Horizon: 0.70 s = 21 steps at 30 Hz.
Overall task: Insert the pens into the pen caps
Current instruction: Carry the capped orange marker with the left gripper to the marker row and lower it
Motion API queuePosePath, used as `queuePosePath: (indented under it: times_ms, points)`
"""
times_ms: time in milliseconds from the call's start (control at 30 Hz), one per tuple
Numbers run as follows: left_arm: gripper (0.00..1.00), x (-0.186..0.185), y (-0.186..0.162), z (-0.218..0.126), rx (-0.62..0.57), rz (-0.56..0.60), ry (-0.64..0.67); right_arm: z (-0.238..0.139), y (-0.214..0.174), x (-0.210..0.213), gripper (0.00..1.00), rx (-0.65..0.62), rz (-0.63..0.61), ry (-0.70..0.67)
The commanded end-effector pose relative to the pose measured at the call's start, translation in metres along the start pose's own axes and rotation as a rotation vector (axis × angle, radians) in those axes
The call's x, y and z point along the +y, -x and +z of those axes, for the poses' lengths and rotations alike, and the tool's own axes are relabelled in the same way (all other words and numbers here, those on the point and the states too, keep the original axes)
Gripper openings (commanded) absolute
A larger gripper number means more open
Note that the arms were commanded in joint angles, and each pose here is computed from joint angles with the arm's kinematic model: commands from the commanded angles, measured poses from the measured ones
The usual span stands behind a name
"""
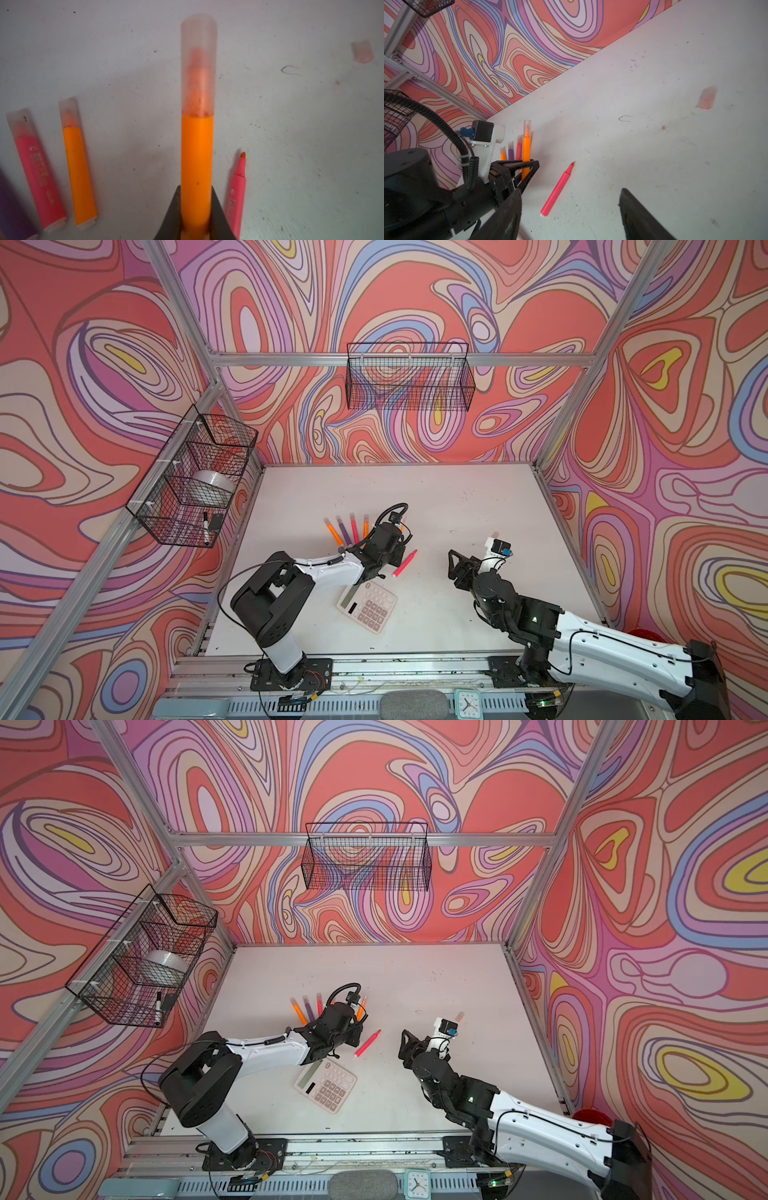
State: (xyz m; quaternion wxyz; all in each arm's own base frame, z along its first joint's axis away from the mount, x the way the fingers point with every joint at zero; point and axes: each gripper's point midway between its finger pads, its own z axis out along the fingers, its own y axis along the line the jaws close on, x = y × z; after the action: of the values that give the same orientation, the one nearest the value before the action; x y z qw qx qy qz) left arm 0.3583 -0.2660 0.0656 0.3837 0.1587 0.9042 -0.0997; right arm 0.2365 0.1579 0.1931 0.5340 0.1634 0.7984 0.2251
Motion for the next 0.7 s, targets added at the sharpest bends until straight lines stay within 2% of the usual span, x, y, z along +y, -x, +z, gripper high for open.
queuePosePath:
  times_ms: [0,167,333,533,600,667]
  points:
    - [0.00,0.031,-0.022,0.016,0.122,-0.001,0.143,-0.005,0.002,-0.026,0.77,-0.012,-0.059,-0.092]
    - [0.00,0.058,-0.033,0.033,0.200,0.017,0.270,-0.004,-0.001,-0.034,0.78,-0.014,-0.066,-0.115]
    - [0.00,0.065,-0.033,0.042,0.233,0.024,0.313,-0.002,0.002,-0.027,0.79,-0.010,-0.085,-0.115]
    - [0.00,0.083,-0.035,0.043,0.255,0.034,0.421,0.002,-0.002,-0.028,0.79,0.001,-0.098,-0.132]
    - [0.09,0.085,-0.035,0.040,0.260,0.035,0.435,0.002,-0.002,-0.027,0.79,-0.001,-0.091,-0.125]
    - [0.12,0.084,-0.036,0.039,0.267,0.039,0.426,0.002,0.000,-0.025,0.79,-0.005,-0.090,-0.121]
